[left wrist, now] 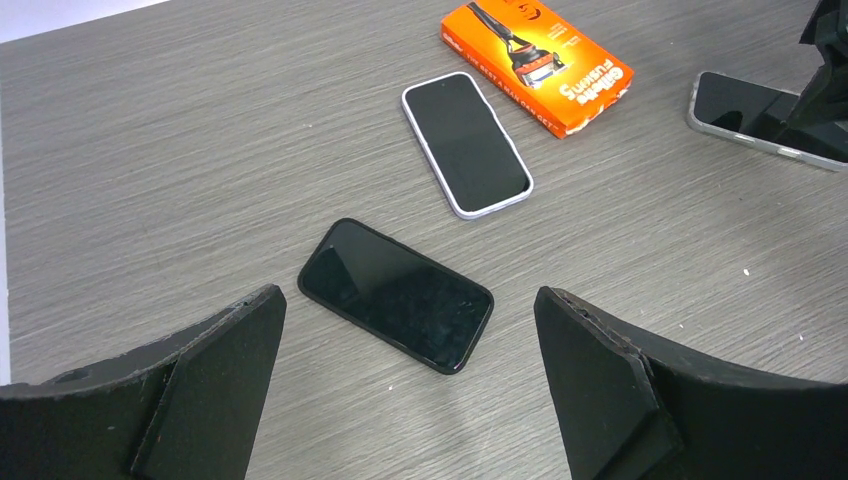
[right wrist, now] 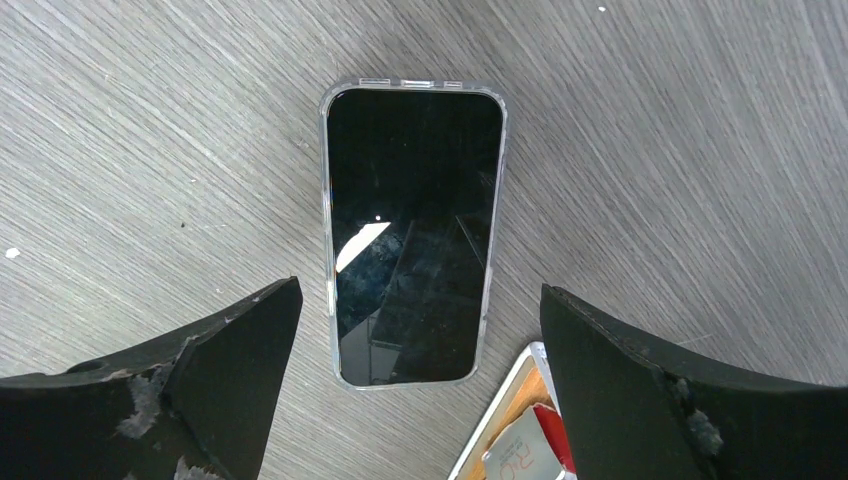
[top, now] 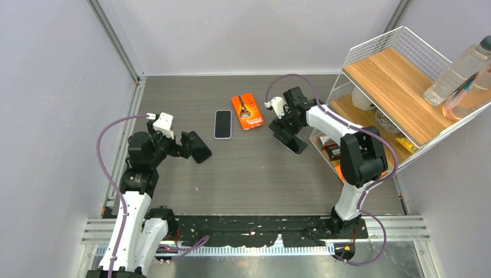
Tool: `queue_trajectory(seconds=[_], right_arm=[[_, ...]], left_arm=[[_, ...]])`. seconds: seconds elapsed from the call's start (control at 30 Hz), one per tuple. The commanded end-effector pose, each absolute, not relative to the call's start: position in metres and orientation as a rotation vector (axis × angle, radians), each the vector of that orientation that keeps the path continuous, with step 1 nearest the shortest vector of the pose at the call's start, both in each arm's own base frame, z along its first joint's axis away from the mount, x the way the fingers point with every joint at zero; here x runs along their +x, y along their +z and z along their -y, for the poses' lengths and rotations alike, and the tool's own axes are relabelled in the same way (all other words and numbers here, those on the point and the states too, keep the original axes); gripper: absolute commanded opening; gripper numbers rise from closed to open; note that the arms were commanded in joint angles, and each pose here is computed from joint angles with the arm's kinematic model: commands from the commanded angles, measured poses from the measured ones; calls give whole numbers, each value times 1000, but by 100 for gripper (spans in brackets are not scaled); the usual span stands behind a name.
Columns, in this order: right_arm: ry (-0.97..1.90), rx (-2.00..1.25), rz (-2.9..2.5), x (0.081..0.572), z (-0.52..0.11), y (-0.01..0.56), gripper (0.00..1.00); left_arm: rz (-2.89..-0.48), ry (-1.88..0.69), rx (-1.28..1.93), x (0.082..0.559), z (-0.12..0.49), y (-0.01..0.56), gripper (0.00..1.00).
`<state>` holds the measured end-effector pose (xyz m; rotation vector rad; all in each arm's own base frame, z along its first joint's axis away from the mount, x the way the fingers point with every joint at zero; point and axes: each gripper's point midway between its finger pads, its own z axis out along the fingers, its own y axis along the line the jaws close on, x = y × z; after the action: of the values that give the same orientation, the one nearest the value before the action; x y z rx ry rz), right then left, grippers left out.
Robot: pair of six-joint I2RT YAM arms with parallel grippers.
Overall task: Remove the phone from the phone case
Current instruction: Pick up the phone at the center of the board.
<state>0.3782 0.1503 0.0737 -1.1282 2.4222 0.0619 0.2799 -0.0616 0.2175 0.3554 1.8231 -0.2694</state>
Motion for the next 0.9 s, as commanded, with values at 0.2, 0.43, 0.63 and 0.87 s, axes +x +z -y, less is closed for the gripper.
queue_trajectory(seconds=[0.2,0.43,0.63,0.87], right_arm=[[143,-1225,-2476,369,-142,51,95],[149,-1239,-2488,371,-138,41,95],[163,-1255,-2502,373,-137,34,95],[189,-1284,-2529,370,-138,23,96]], left_arm=[[-1769,-283,365,282,65,233,99],[-1768,-283,365,281,65,233,99],[-1765,-279,367,281,64,234,99],[-1767,-279,367,282,64,233,99]])
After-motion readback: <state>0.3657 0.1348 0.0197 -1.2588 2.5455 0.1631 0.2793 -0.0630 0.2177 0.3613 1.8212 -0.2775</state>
